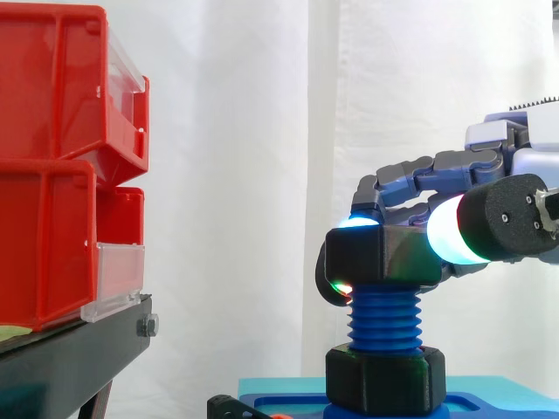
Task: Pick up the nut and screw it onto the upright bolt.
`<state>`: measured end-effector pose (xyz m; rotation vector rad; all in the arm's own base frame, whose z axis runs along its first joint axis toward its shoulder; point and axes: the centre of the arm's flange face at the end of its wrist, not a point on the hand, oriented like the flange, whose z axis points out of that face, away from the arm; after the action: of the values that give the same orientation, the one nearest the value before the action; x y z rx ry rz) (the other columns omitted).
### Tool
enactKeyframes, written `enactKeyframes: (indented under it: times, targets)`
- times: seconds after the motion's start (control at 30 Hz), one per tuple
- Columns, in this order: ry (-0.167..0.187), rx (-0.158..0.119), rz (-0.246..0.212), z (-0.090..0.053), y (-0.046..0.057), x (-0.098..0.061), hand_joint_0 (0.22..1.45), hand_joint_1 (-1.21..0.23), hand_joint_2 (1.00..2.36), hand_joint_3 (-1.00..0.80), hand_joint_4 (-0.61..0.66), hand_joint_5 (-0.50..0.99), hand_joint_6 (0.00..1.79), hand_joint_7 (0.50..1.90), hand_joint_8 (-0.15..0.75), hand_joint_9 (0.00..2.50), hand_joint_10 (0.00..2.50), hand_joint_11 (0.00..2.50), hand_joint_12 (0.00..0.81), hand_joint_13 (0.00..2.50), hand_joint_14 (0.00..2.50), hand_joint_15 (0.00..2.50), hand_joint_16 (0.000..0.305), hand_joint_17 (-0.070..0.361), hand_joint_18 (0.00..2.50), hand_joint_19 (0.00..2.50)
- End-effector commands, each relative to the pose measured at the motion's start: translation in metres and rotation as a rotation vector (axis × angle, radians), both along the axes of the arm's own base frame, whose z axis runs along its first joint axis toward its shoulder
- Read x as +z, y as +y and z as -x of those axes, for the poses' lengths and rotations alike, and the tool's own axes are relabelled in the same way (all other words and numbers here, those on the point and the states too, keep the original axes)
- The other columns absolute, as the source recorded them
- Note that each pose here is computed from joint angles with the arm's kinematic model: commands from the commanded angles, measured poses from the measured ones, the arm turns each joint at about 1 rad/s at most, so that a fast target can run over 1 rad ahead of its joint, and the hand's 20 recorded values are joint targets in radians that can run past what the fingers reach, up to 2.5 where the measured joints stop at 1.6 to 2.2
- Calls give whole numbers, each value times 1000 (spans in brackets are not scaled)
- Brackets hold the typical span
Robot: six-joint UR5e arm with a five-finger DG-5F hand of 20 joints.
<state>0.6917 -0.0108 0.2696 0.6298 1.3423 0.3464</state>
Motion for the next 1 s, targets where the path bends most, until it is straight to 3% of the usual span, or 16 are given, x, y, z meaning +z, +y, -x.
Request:
enactKeyframes:
  times: [0.0, 0.3, 0.5, 0.63, 0.97]
  targets:
    - [-1, 0, 0, 1, 0, -2, 511, -749, 1000, -500, 214, -202, 503, 1253, 272, 288, 0, 0, 352, 432, 0, 0, 51, 116, 411, 81]
    - [2, -3, 0, 1, -2, -2, 512, -750, 1000, -500, 217, -202, 503, 1247, 272, 287, 0, 0, 352, 432, 0, 0, 51, 115, 410, 80]
    - [37, 17, 0, -4, -2, -30, 512, -750, 1000, -500, 216, -202, 503, 1251, 272, 287, 0, 0, 351, 433, 0, 0, 51, 115, 412, 82]
    - [22, 26, -19, -5, -1, -29, 512, -751, 1000, -500, 222, -202, 503, 1251, 272, 288, 0, 0, 352, 434, 0, 0, 51, 115, 412, 81]
    - [25, 24, -18, -5, -2, -29, 512, -750, 1000, -500, 217, -204, 503, 1232, 272, 289, 0, 0, 351, 433, 0, 0, 51, 115, 411, 86]
